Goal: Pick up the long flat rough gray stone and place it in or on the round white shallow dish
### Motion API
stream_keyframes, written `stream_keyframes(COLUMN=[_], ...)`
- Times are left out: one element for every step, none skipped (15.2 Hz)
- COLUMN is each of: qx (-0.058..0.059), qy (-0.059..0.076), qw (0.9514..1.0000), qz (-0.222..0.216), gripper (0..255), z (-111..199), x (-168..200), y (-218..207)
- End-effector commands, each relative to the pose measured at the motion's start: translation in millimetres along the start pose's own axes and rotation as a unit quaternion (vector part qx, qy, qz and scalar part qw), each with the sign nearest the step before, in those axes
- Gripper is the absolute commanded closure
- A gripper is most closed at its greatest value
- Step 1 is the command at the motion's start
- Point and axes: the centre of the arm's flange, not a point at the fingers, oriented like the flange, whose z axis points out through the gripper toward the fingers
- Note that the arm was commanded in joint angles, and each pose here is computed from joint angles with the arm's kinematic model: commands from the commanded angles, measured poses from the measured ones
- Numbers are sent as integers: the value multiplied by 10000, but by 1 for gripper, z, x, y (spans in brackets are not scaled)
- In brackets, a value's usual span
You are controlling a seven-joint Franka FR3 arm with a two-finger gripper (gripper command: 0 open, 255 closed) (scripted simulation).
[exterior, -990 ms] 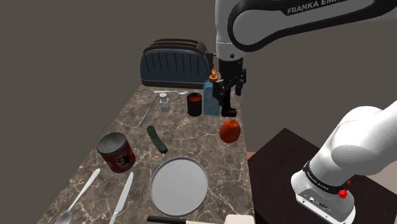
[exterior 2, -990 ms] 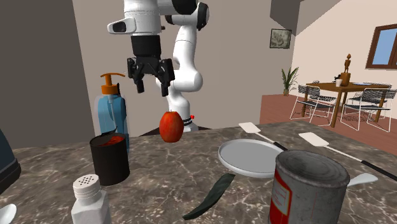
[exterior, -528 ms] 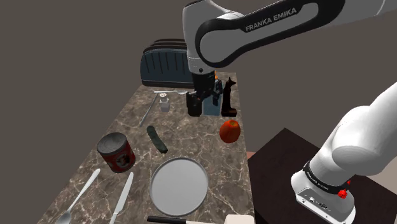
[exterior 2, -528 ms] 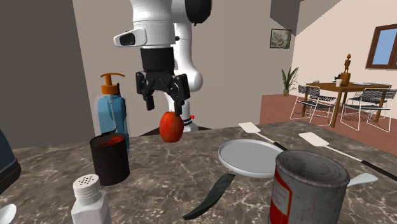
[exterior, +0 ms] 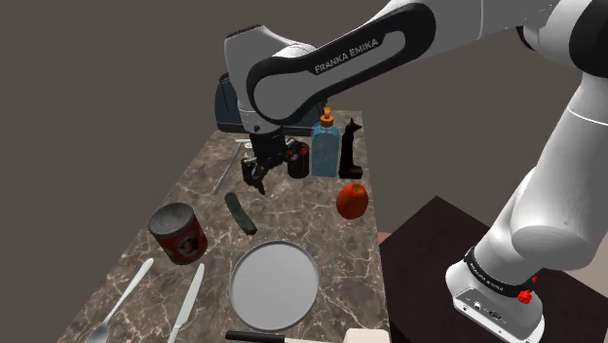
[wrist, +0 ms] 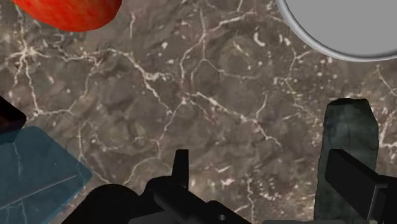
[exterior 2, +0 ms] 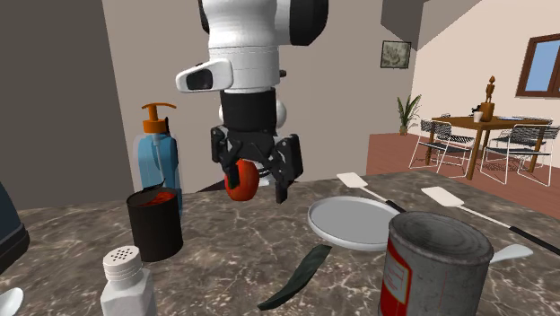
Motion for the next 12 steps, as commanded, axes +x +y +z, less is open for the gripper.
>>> stream_keyframes(qx=[7,9,12,14,17,19,22,23,23,23,23,23], qy=[-10,-15,-20,-25,-30,-35,-40,-42,-42,-42,-42,-42], qw=[10000,10000,9999,9999,9999,9998,9998,9998,9998,9998,9998,9998], qz=[60,84,107,131,154,178,201,213,213,213,213,213], gripper=[0,0,0,0,0,0,0,0,0,0,0,0], z=[7,11,14,18,21,24,28,30,35,40,45,51], x=[13,19,26,32,39,46,52,56,56,56,56,56], y=[-20,-31,-42,-53,-64,-75,-86,-91,-91,-91,-91,-91])
